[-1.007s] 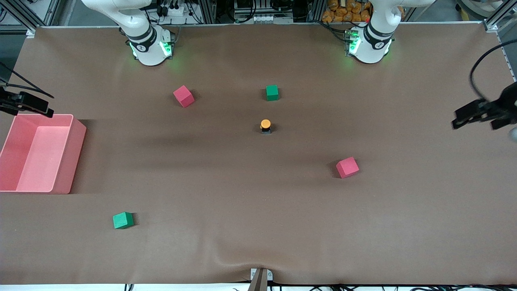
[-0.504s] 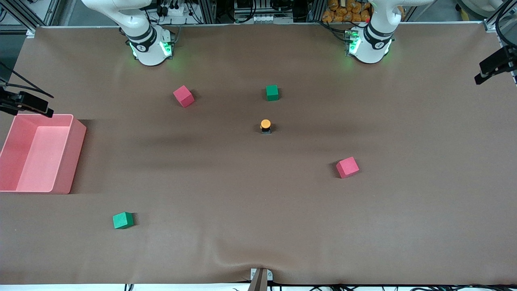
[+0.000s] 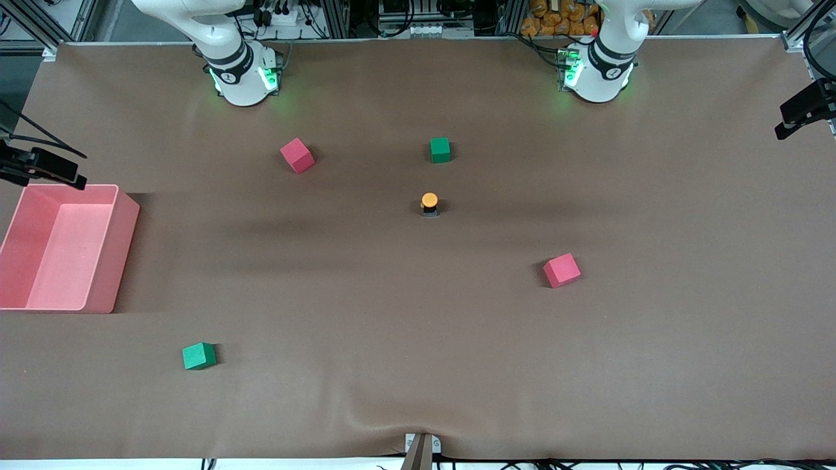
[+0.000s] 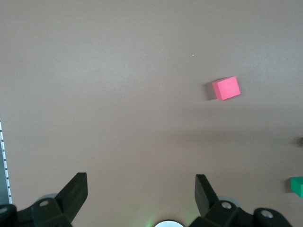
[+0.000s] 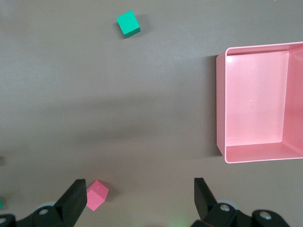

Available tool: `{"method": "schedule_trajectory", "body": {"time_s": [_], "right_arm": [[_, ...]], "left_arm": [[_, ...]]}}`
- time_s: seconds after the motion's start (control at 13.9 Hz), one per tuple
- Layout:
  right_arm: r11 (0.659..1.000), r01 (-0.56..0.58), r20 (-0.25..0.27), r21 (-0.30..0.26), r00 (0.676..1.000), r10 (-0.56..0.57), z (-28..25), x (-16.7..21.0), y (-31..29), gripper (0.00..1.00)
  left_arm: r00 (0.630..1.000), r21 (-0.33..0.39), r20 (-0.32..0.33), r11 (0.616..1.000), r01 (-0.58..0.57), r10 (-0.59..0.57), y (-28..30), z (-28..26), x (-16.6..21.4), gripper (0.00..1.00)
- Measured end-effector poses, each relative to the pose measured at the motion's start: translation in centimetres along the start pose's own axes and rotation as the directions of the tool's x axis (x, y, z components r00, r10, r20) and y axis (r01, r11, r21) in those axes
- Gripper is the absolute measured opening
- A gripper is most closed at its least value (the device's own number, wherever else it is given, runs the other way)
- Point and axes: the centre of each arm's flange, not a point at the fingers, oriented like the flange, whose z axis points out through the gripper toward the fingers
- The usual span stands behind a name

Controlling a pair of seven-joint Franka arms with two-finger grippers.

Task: Place and upright button with both arms

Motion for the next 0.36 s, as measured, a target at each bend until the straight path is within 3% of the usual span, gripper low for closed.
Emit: {"method": "schedule_trajectory", "body": {"time_s": [0.36], "right_arm": [[1.000, 0.000, 0.000, 0.000, 1.000, 0.000, 0.00, 0.00, 0.00, 1.00]], "left_arm": [[1.000, -0.008, 0.005, 1.000, 0.013, -0.013, 0.10, 0.26, 0.18, 1.00]]}}
